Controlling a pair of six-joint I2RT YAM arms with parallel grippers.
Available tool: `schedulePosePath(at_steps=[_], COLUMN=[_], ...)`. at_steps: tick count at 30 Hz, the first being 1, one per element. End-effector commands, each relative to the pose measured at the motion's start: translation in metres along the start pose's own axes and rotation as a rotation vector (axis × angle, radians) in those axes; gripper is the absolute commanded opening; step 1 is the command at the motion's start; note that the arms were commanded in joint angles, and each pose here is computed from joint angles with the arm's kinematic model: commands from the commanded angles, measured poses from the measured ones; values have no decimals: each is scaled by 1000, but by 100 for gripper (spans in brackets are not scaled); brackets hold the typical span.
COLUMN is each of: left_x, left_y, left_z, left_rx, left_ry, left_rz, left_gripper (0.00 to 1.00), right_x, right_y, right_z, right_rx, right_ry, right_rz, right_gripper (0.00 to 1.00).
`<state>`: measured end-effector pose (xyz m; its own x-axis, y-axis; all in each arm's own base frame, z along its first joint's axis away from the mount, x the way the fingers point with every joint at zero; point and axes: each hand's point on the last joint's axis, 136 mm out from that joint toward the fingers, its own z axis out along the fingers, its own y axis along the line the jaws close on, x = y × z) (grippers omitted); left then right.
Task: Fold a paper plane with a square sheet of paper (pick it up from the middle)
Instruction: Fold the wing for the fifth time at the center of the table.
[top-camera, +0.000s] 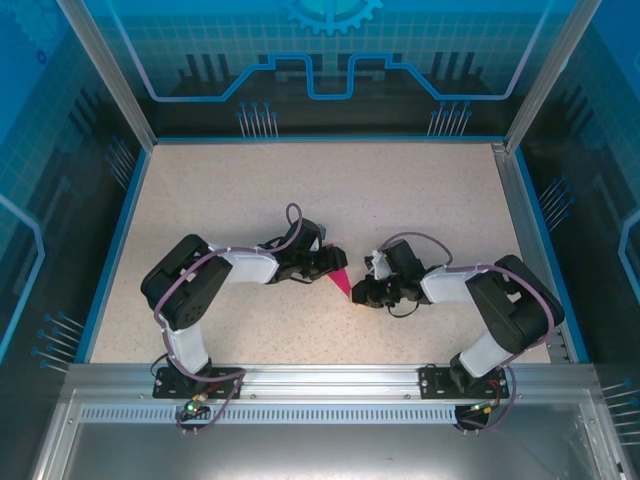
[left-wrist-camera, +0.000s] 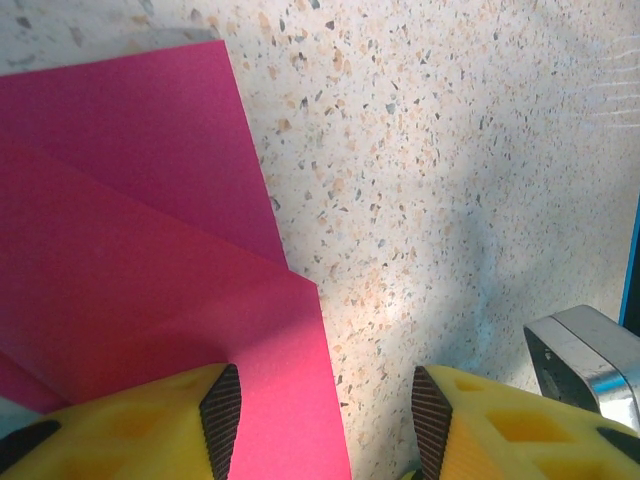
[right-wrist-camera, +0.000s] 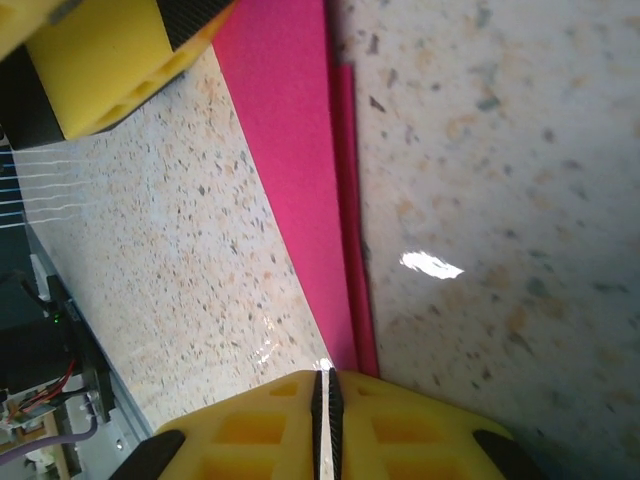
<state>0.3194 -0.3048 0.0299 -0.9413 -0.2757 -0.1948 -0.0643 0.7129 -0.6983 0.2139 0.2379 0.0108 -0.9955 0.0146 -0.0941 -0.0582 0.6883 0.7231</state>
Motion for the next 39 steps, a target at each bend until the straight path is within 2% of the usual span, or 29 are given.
schedulePosePath(at_steps=[1,6,15,24,31,35,39], left_x=[20,19,20,20,20,19,16], left_y=[33,29,26,23,22,20,14], left_z=[10,10,11,13,12,11,9], left_rx=[-104,-92,-79,-71,-67,-63,-56], left_ry=[79,81,92,98,97,96,90], left_rz=[-27,-24,-19,-23,-22,-18,-4], left_gripper=[53,53,53,53,53,53,54], right_x=[44,43,-15,-48,-53,-32,-9], right_y=[-35,-32,26,52,28,-9,-34], right_z=[-5,-10,-28,3,22,23,20], right_rx=[83,88,-2,-46,11,160,233], right_ry=[125,114,-31,-65,-83,-26,14], right_rz=[144,123,5,-6,47,70,91], right_gripper=[14,14,15,15,15,14,13])
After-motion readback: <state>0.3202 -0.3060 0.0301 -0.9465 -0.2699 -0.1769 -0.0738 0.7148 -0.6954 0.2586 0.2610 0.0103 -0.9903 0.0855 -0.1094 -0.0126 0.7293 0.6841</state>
